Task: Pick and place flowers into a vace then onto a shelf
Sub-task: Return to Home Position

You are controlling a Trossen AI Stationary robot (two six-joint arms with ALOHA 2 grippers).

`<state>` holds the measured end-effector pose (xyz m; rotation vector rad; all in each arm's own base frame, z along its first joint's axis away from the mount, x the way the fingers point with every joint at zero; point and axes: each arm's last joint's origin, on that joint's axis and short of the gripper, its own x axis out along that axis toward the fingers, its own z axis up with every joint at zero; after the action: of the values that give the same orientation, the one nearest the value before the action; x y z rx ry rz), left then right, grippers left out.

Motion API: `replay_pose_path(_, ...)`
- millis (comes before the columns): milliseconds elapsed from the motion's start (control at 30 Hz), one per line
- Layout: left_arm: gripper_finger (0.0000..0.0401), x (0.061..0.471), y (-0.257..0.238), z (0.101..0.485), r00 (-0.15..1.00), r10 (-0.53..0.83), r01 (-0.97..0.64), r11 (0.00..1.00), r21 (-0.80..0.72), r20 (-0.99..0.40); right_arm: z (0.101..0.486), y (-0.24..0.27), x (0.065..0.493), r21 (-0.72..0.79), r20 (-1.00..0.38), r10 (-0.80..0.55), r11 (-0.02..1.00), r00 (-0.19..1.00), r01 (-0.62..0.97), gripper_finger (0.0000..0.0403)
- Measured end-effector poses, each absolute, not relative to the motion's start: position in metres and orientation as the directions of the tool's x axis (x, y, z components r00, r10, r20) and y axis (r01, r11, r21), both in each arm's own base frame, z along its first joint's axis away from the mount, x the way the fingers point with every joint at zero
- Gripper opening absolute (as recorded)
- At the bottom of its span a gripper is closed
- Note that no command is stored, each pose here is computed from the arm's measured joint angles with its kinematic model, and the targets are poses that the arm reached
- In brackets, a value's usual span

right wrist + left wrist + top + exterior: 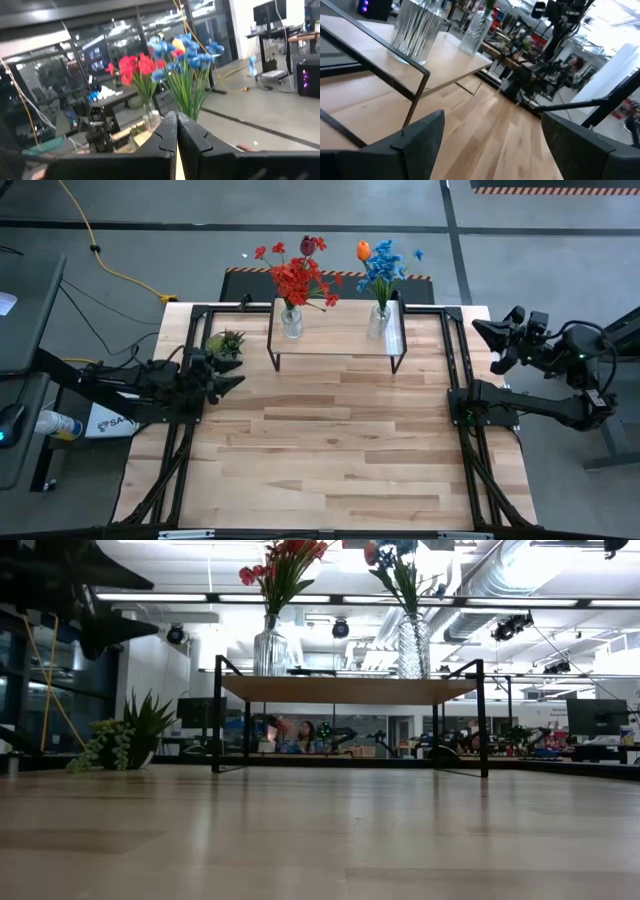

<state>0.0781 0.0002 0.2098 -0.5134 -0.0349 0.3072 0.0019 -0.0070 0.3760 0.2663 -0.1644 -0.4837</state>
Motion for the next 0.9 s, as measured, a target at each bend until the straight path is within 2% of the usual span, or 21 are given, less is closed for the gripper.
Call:
replay_pose_path(200, 0.0365, 0.078, 0.001, 0.209, 0.94, 0.337, -0.319, 0.818, -0.478, -0.051, 0.37, -0.009, 0.009, 0.259, 0.088, -0.48, 0.857, 0.873, 0.445, 0.0002)
replay_pose_path(333, 0.0365, 0.078, 0.001, 0.209, 0.94, 0.337, -0.319, 0.818, -0.479, -0.05, 0.346, -0.016, 0.032, 0.256, 0.057, -0.474, 0.858, 0.879, 0.446, 0.0001)
replay_pose_path(467, 0.0365, 0.078, 0.001, 0.209, 0.94, 0.337, -0.318, 0.816, -0.482, -0.05, 0.324, -0.022, 0.052, 0.27, 0.103, -0.476, 0.858, 0.873, 0.436, 0.0002)
replay_pose_path(700, 0.0365, 0.078, 0.001, 0.21, 0.947, 0.319, -0.3, 0.819, -0.49, -0.045, 0.289, -0.022, 0.056, 0.37, 0.036, -0.457, 0.832, 0.889, 0.413, 0.0001)
replay_pose_path(900, 0.0365, 0.078, 0.001, 0.209, 0.94, 0.338, -0.319, 0.817, -0.48, -0.051, 0.269, -0.02, 0.049, 0.398, 0.025, -0.466, 0.816, 0.884, 0.419, 0.0001)
